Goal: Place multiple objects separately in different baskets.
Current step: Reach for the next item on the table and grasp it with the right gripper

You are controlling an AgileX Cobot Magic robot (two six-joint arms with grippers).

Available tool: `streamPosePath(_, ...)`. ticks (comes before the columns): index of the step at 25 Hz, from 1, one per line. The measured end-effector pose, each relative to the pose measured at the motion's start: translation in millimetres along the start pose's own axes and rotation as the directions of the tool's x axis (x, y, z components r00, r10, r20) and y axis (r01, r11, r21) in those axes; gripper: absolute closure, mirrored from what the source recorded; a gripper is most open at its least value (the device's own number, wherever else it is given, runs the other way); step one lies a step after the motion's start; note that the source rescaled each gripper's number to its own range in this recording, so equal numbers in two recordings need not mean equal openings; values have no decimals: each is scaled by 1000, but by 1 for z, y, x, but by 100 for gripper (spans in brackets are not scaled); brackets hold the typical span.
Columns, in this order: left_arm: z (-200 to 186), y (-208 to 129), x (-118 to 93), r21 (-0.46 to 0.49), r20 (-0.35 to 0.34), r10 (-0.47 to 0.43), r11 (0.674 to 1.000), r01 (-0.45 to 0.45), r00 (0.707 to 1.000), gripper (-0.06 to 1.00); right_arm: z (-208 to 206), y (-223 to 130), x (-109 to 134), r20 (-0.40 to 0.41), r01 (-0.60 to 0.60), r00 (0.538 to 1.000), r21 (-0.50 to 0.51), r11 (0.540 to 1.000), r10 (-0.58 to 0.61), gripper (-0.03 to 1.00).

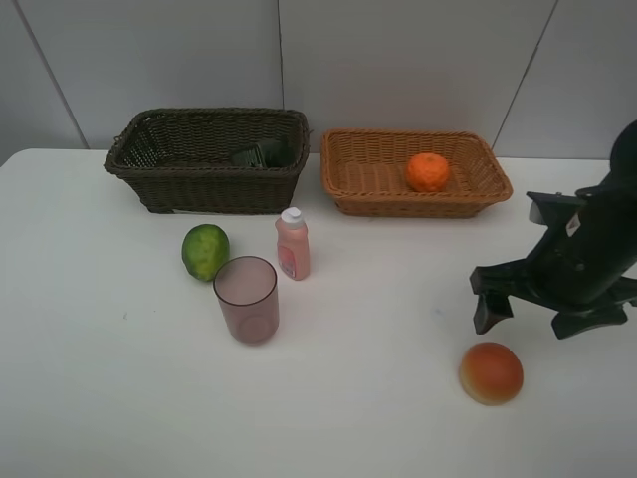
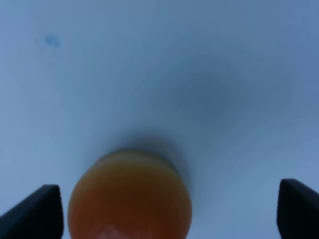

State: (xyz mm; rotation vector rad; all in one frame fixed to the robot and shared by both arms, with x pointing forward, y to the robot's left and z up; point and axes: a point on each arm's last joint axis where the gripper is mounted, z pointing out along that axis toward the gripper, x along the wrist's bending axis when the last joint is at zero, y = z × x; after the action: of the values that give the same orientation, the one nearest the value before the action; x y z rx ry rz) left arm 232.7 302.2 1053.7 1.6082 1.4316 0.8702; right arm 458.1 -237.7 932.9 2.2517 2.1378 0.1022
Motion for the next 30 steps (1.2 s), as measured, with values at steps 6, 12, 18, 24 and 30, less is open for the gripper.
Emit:
streamPosePath(6,0,0,0,0,0,0,1000,0,1000,-6,3,-6,17,-39,28,999,-22,999,-29,10)
streamPosePath(12,0,0,0,0,0,0,1000,0,1000,-6,12,-6,18,-27,19,999,5,1000,-19,10)
streamPosePath(18,0,0,0,0,0,0,1000,0,1000,-6,23,-7,20,-3,40,999,46,998,-40,10)
streamPosePath(24,0,0,0,0,0,0,1000,0,1000,-6,40,-17,20,5,51,999,75,996,-51,10)
streamPosePath(30,0,0,0,0,0,0,1000,0,1000,-6,46,-21,19,-7,38,999,59,998,-37,10)
